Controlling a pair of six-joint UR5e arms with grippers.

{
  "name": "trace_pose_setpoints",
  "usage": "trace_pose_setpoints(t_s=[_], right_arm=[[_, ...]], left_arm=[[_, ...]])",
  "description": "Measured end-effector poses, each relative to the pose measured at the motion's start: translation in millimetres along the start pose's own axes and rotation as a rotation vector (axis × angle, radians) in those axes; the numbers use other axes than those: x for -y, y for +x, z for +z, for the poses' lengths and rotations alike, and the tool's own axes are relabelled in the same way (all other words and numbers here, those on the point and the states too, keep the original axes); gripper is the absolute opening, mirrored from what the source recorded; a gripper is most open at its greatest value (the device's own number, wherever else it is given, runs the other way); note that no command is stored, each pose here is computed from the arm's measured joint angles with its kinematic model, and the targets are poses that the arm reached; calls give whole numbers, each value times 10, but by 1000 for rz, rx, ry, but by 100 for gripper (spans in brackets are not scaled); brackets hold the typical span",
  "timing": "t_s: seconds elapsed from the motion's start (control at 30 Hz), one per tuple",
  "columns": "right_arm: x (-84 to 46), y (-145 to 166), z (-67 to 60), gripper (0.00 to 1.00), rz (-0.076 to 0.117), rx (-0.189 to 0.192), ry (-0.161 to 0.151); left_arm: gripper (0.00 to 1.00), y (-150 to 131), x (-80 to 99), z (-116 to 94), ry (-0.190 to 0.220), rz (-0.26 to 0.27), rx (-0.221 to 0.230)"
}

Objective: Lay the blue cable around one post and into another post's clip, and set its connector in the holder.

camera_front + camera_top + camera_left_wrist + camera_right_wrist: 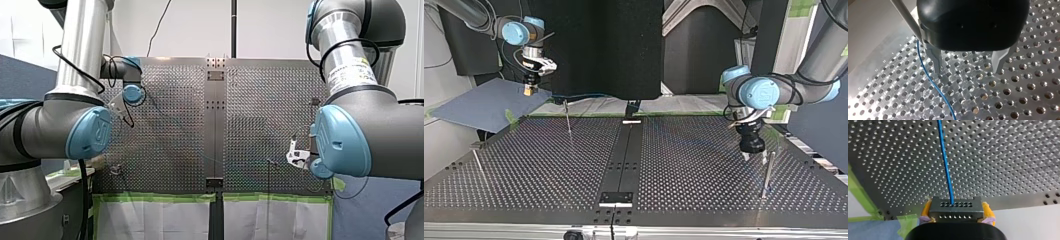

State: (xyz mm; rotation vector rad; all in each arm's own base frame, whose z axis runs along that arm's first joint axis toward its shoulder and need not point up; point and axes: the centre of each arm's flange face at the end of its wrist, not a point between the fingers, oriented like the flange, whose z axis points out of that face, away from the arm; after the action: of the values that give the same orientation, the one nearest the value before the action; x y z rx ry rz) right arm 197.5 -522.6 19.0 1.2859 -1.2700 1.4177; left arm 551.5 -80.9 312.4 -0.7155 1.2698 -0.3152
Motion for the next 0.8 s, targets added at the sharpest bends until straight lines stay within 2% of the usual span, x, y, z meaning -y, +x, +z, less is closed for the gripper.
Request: trace_pose_setpoints(t_s=[0.1,0.27,0.67,0.8], right_arm=[[-17,-19,-18,27,-16,20,-4],[-65,-38,-24,27,-25,33,-14],[-198,-281,-45,27,-15,60,-37],[-203,-295,-46,27,-14,62,-37]], left_arm=[[100,6,4,-6,-1,1,-2],[100,9,3,-11,-3,7,-4],[100,8,1,-14,-7,12,-2],[100,0,-28,-23,-30,16,1]])
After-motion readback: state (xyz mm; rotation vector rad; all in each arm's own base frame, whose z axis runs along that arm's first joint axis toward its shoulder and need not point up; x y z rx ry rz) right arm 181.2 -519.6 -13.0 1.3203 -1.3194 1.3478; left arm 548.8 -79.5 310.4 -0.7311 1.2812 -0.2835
